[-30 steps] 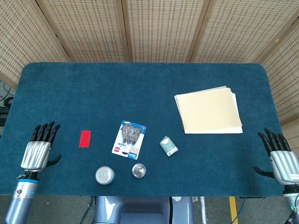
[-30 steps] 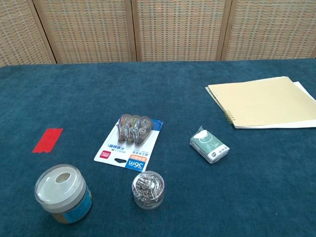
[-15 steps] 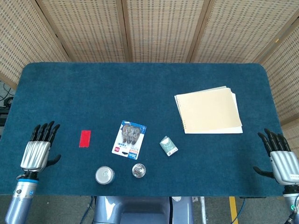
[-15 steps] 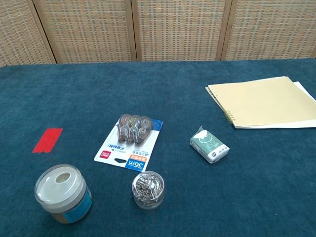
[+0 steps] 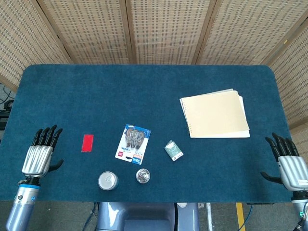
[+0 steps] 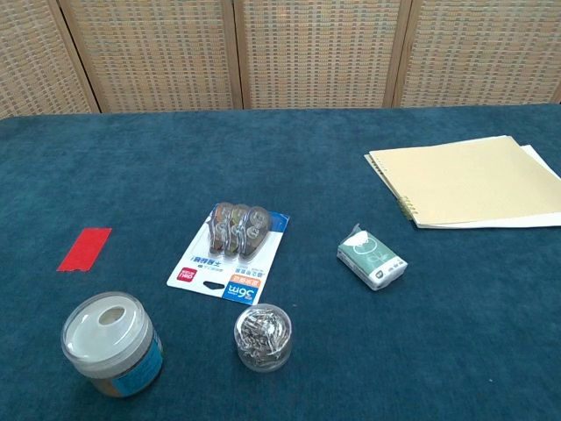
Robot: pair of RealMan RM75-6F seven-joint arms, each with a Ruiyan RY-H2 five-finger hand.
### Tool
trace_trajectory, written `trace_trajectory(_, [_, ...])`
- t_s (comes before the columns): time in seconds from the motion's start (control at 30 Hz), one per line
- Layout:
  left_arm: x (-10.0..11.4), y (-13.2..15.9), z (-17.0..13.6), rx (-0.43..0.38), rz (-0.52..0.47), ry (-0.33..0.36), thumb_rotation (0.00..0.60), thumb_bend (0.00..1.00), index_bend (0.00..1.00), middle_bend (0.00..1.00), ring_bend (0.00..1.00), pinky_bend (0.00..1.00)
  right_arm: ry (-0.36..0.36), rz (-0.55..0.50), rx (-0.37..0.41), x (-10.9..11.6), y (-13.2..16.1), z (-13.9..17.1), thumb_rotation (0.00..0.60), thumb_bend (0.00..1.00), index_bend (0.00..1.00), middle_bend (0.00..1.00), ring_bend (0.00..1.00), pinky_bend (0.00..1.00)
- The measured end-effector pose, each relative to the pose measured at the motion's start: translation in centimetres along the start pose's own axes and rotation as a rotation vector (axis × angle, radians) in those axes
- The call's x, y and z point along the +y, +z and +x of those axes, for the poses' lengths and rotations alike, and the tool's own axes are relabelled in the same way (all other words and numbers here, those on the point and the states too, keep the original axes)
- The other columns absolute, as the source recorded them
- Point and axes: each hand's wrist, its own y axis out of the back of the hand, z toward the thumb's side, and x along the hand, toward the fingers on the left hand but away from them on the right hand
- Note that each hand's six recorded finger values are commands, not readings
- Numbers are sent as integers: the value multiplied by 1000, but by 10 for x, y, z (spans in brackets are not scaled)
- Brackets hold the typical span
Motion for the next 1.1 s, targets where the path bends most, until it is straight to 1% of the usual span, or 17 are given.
trace_trajectory(0.3, [-1, 0, 1, 1, 0, -3, 600, 232, 0, 0, 0, 0, 1, -3, -2, 0, -1, -1, 600, 53, 0, 0, 0, 0])
trace_trajectory(0.43, [-4, 0, 2, 0, 7, -11, 600, 273, 0, 0, 0, 0, 0, -5, -2, 1, -1, 0, 600, 53, 0, 0, 0, 0])
trace_trajectory(0.57, [-10, 1, 4, -6, 19, -27, 600, 279, 0, 0, 0, 0, 1, -6, -5, 0, -2, 0, 600, 53, 0, 0, 0, 0])
trace_trajectory(0.7, [-15, 3, 7, -13, 28, -40, 600, 320, 0, 0, 0, 0, 2, -6, -6, 0, -2, -1, 600, 53, 0, 0, 0, 0])
trace_trajectory(0.87, [-18, 5, 10, -17, 26, -44, 600, 321, 0, 0, 0, 0, 4, -7, -7, 0, -2, -1, 600, 53, 0, 0, 0, 0])
trace_trajectory(1.1, [-26, 10, 16, -26, 29, -68, 600, 315, 0, 0, 0, 0, 2, -9, -10, 0, -3, -1, 600, 53, 0, 0, 0, 0])
